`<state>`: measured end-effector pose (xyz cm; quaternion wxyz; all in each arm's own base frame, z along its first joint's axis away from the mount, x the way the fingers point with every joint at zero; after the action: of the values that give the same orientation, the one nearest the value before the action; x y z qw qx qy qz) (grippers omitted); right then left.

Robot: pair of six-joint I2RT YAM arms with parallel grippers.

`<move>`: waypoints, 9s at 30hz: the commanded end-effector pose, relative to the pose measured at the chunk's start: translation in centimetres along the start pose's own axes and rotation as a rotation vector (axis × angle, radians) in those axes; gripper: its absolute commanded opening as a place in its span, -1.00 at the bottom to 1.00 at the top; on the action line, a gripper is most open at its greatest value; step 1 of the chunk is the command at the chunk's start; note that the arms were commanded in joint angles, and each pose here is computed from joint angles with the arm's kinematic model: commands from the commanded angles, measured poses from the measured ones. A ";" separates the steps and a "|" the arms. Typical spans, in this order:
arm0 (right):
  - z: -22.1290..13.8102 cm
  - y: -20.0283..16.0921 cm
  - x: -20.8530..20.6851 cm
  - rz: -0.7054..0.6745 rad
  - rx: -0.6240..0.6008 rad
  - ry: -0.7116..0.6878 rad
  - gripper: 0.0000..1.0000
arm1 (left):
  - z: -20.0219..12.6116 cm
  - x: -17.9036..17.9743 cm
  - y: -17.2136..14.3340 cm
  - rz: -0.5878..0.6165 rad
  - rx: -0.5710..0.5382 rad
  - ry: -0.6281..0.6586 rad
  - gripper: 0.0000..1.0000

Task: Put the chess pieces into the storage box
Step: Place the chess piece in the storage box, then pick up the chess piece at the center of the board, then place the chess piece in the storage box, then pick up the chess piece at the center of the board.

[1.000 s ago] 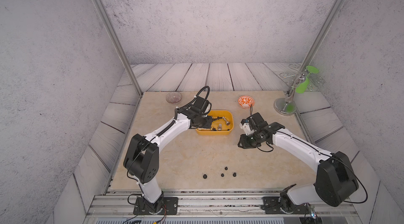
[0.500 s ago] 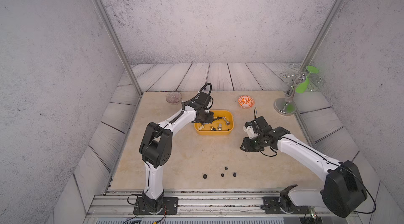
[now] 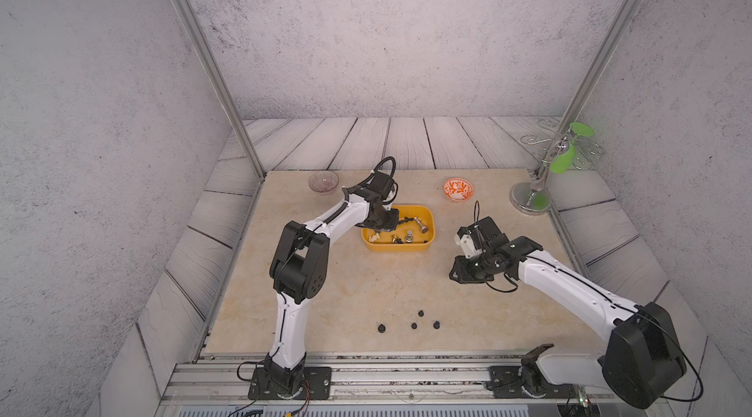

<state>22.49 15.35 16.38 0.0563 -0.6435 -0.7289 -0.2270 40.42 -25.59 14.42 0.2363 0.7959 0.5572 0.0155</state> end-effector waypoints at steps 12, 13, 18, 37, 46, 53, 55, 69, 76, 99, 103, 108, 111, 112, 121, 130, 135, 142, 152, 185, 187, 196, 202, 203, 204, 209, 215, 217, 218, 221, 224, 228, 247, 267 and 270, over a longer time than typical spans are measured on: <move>-1.4 -0.5 -0.3 0.017 -0.033 -0.023 -0.39 | -1.3 0.3 0.9 0.006 -0.026 -0.011 -0.59; -1.5 -0.5 -0.3 0.017 -0.034 -0.022 -0.39 | -1.4 0.3 0.9 0.006 -0.028 -0.012 -0.58; -1.8 -0.6 -0.4 0.016 -0.036 -0.030 -0.39 | -2.8 0.1 1.0 0.001 -0.059 -0.022 -0.58; -2.1 -1.7 -0.2 -0.010 -0.001 -0.031 -0.39 | -6.9 0.1 -2.3 -0.047 -0.124 -0.057 -0.57; 0.1 -2.5 1.9 -0.060 0.045 -0.028 -0.40 | -8.9 0.6 -5.6 -0.071 -0.138 -0.043 -0.57; 2.5 -3.1 5.4 -0.146 0.090 -0.018 -0.39 | -9.3 1.4 -9.8 -0.133 -0.130 -0.039 -0.56; 3.2 -3.3 6.3 -0.171 0.107 -0.018 -0.39 | -9.7 1.5 -11.0 -0.142 -0.121 -0.037 -0.56; 6.7 -5.1 8.5 -0.250 0.210 -0.057 -0.39 | -9.7 2.8 -17.8 -0.224 -0.065 -0.027 -0.56; 8.2 -5.9 8.6 -0.270 0.250 -0.084 -0.40 | -9.5 2.9 -18.9 -0.237 -0.048 -0.034 -0.56; 10.3 -6.8 7.7 -0.308 0.286 -0.226 -0.47 | -8.7 2.5 -19.0 -0.245 -0.015 -0.056 -0.56; 10.4 -6.9 7.6 -0.313 0.294 -0.231 -0.48 | -8.7 2.4 -18.8 -0.243 -0.014 -0.057 -0.55; 10.8 -7.2 7.6 -0.312 0.309 -0.231 -0.54 | -8.7 2.3 -18.8 -0.239 -0.009 -0.059 -0.55; 10.8 -7.2 7.6 -0.313 0.306 -0.230 -0.60 | -8.6 2.3 -18.8 -0.237 -0.007 -0.056 -0.56; 10.7 -7.2 7.6 -0.314 0.303 -0.232 -0.63 | -8.7 2.3 -18.9 -0.236 -0.008 -0.055 -0.55; 9.5 -6.4 8.2 -0.318 0.256 -0.219 -0.78 | -8.7 2.3 -18.9 -0.230 -0.006 -0.056 -0.55; 6.1 -2.1 10.1 -0.347 0.155 -0.144 -0.78 | -8.8 2.3 -19.1 -0.228 -0.007 -0.053 -0.55; 3.8 2.4 10.2 -0.312 0.076 -0.055 -0.78 | -8.9 2.3 -19.3 -0.230 -0.007 -0.054 -0.55; 0.8 9.4 9.0 -0.286 -0.026 -0.031 -0.78 | -9.1 2.0 -19.3 -0.228 -0.014 -0.065 -0.56; 3.1 16.4 7.4 -0.274 -0.020 -0.061 -0.78 | -9.4 1.5 -19.3 -0.223 -0.019 -0.077 -0.55; 7.5 20.3 5.6 -0.264 0.038 -0.126 -0.51 | -8.7 -0.2 -19.8 -0.187 0.001 -0.082 -0.55; 6.8 20.4 5.8 -0.265 0.022 -0.118 -0.50 | -8.7 -0.2 -19.8 -0.183 0.003 -0.080 -0.56; 4.6 20.3 6.2 -0.276 -0.014 -0.104 -0.49 | -8.6 -0.5 -20.1 -0.167 0.020 -0.067 -0.55; 3.1 19.9 6.5 -0.276 -0.033 -0.086 -0.48 | -8.7 -0.6 -20.4 -0.156 0.028 -0.054 -0.55; 2.9 19.7 6.6 -0.276 -0.037 -0.085 -0.48 | -8.7 -0.7 -20.4 -0.153 0.030 -0.053 -0.55; 2.6 19.5 6.5 -0.275 -0.041 -0.085 -0.48 | -8.7 -0.7 -20.5 -0.149 0.035 -0.053 -0.54; 1.7 18.0 6.2 -0.262 -0.047 -0.075 -0.48 | -8.7 -1.0 -21.1 -0.130 0.056 -0.046 -0.54; 0.9 15.1 5.4 -0.245 -0.050 -0.060 -0.47 | -8.9 -1.6 -21.6 -0.092 0.081 -0.041 -0.54; 0.9 14.0 4.9 -0.242 -0.037 -0.064 -0.47 | -8.9 -1.8 -21.8 -0.077 0.097 -0.033 -0.54; 0.8 13.5 4.7 -0.240 -0.031 -0.067 -0.47 | -8.9 -1.8 -21.9 -0.070 0.104 -0.031 -0.54; 0.5 11.9 4.0 -0.229 -0.027 -0.075 -0.47 | -8.8 -2.2 -22.4 -0.052 0.124 -0.029 -0.54; 0.1 10.5 3.5 -0.211 -0.026 -0.074 -0.47 | -8.6 -2.7 -22.9 -0.040 0.132 -0.022 -0.54; -0.1 8.5 2.6 -0.185 -0.013 -0.080 -0.47 | -8.6 -2.9 -23.1 -0.025 0.130 -0.008 -0.54; 1.2 2.8 -0.4 -0.080 0.003 -0.093 -0.46 | -8.1 -4.9 -24.1 0.071 0.180 -0.002 -0.53; 1.6 2.5 -0.4 -0.078 0.017 -0.078 -0.46 | -5.5 -7.5 -26.5 0.133 0.279 0.000 -0.53; 1.7 2.4 -0.4 -0.078 0.020 -0.079 -0.46 | -5.3 -7.7 -26.6 0.145 0.286 0.002 -0.53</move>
<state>25.55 16.00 15.03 0.0219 -0.6189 -0.7619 -0.1897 12.45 -22.84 10.00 0.1133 0.8595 0.4960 -0.0493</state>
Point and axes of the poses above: each gripper's point midway between its finger pads, its own z axis out along the fingers, its own x axis along the line the jaws close on, y = z × x, the point moved 6 cm from there along -z, back along the fingers, and after that the axes turned 2 degrees about z, right-handed, at the moved point
